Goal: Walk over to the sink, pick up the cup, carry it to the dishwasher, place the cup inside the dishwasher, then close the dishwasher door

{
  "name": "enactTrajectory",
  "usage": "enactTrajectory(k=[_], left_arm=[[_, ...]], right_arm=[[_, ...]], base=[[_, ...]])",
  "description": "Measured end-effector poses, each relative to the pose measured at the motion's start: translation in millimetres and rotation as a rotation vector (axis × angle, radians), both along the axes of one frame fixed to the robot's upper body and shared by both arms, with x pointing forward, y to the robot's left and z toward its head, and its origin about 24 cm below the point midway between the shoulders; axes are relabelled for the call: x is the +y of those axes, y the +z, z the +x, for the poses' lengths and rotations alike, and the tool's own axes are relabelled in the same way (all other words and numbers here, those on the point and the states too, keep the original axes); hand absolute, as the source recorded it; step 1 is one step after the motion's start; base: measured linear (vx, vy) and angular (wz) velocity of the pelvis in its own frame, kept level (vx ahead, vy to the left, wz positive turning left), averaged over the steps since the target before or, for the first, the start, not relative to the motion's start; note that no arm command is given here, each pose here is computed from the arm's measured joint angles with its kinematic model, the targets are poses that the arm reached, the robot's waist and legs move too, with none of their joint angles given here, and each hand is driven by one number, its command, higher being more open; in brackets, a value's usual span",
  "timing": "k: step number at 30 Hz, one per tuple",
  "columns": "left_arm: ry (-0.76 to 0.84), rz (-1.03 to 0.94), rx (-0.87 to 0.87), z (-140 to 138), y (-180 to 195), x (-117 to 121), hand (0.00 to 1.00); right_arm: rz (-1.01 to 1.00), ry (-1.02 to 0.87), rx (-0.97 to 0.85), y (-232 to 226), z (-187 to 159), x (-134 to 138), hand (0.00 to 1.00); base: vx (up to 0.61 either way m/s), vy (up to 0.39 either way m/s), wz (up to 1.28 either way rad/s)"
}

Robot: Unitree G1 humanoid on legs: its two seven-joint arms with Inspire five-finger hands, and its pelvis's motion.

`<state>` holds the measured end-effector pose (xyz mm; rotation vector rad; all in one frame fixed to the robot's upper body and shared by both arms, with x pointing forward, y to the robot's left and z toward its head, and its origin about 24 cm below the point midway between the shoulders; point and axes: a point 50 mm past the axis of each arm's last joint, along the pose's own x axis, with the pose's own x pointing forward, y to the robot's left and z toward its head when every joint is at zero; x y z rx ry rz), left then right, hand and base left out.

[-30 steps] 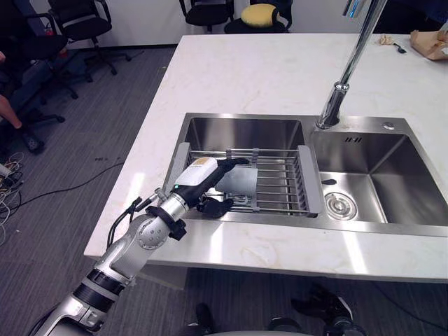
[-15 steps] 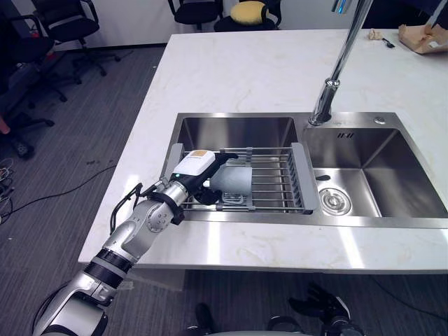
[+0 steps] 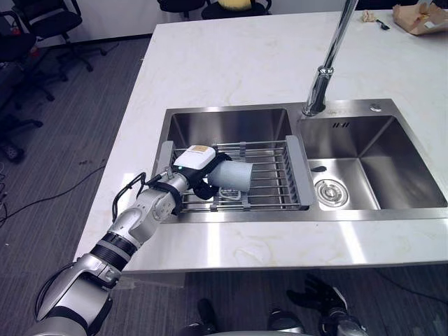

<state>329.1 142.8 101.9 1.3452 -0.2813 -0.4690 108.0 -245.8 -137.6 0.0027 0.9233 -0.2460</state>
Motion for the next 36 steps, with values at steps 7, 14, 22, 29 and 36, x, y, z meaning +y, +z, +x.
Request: enactTrajectory(k=[7,14,22,29,36], left_arm=[[-0.055,-0.194,-0.034,-11.9,18.2,-12.3,0.3],[-0.117,-0.724,-0.089,-52.8,39.2,-34.6,0.3],[-0.064,-1.066,0.01,-80.9,21.9,-38.8,0.3],[0.002,-1.272,0.074,-94.9,12.0,-36.6,0.3],[-0.012,-1.336,0.073,-95.7,16.8,-39.0,0.3]], right_arm=[[0.0,-0.012,0.008,-0.9,-5.1,-0.7,0.9],[0.001,-0.027,0.02,-2.2,-11.5,-1.1,0.9],[0.027,-0.087,0.027,-5.1,-20.1,1.9,0.9],[0.02,-0.099,0.012,-4.2,-15.8,5.5,0.9],[-0.02,-0.109,-0.043,3.2,-3.1,2.0,0.9]], base=[[0.0,0.0,-0.01],[-0.01,0.002,-0.05],[-0.05,0.019,-0.12],[0.01,0.028,-0.3],[-0.08,0.016,-0.07]])
